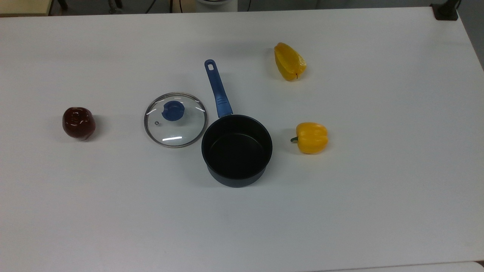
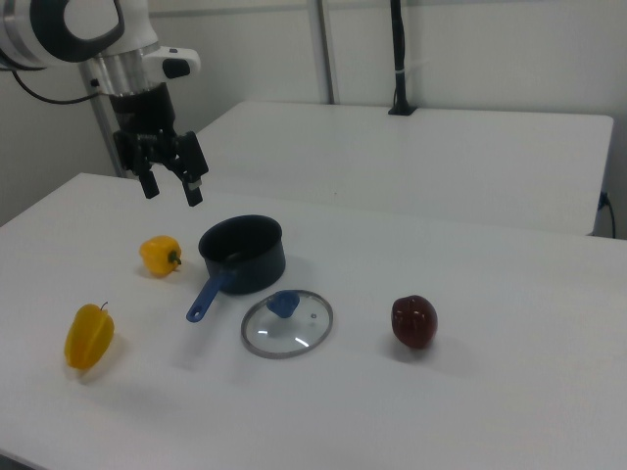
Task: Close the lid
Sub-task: 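Move the gripper down over the blue knob of the glass lid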
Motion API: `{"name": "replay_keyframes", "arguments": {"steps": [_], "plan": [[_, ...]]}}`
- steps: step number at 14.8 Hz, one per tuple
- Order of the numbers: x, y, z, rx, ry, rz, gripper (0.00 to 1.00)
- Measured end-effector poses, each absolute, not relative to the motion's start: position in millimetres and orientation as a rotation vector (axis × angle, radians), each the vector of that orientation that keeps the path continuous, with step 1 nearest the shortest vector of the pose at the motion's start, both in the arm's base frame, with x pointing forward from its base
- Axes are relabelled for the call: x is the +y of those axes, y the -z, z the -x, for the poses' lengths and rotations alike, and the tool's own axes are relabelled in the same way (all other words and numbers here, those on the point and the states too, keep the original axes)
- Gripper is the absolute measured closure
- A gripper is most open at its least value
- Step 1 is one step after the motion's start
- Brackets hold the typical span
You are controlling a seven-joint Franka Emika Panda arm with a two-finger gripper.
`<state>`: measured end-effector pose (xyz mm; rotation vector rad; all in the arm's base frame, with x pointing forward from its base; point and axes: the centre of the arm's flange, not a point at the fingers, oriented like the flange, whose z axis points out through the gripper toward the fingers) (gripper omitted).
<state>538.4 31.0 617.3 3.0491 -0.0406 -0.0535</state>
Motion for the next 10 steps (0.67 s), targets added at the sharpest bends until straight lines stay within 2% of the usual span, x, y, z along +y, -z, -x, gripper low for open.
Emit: {"name": "replay_keyframes", "arguments": {"steps": [10], "plan": [[31.7, -613.3, -541.2, -0.029, 0.05, -3.05, 0.0]]}}
